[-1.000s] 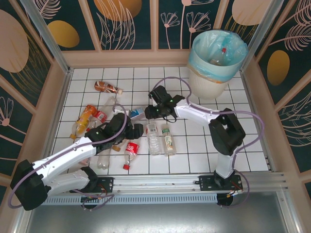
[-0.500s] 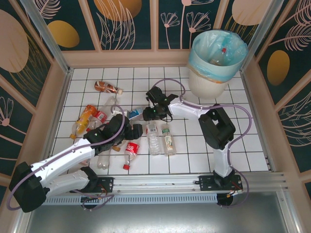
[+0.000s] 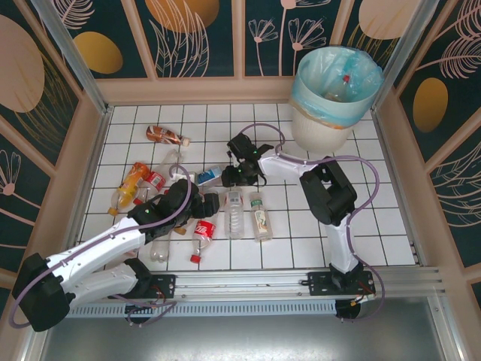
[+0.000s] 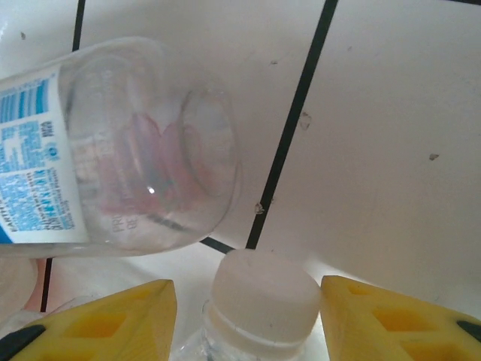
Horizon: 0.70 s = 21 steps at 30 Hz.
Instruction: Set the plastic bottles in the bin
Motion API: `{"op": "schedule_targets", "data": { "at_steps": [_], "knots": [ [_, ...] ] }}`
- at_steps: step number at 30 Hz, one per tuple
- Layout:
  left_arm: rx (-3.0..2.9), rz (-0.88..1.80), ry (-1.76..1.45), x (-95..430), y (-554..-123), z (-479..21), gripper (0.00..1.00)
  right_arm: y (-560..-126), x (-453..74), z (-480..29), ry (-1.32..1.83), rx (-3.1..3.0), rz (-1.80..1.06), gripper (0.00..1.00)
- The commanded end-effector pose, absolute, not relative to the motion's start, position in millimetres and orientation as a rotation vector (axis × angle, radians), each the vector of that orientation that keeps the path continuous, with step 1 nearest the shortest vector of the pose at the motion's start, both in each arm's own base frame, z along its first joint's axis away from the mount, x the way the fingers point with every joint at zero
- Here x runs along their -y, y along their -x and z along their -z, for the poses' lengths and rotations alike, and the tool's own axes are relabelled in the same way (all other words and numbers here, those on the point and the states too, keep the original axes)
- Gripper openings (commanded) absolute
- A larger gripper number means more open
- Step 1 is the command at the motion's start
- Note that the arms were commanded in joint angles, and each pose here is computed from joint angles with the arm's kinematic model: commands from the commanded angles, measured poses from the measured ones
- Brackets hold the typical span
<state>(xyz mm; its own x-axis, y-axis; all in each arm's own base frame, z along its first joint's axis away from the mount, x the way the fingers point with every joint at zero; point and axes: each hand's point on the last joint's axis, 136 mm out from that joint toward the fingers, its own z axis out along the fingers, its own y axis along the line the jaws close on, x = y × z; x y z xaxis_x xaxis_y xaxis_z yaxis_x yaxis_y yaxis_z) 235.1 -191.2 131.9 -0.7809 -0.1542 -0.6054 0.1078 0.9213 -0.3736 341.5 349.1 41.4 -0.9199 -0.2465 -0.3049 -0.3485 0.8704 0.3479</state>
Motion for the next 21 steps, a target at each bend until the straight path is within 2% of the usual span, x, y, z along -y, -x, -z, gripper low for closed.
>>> {"op": "schedule_targets", "data": {
  "at_steps": [1, 21],
  "knots": [
    [-2.388, 0.517, 0.06, 189, -238, -132, 0.87, -344, -355, -41, 0.42, -2.804, -0.659, 0.54],
    [-2.391, 0.513, 0.043, 194, -241, -130, 0.88, -340, -352, -33, 0.348, -2.818, -0.757, 0.49]
  ]
}}
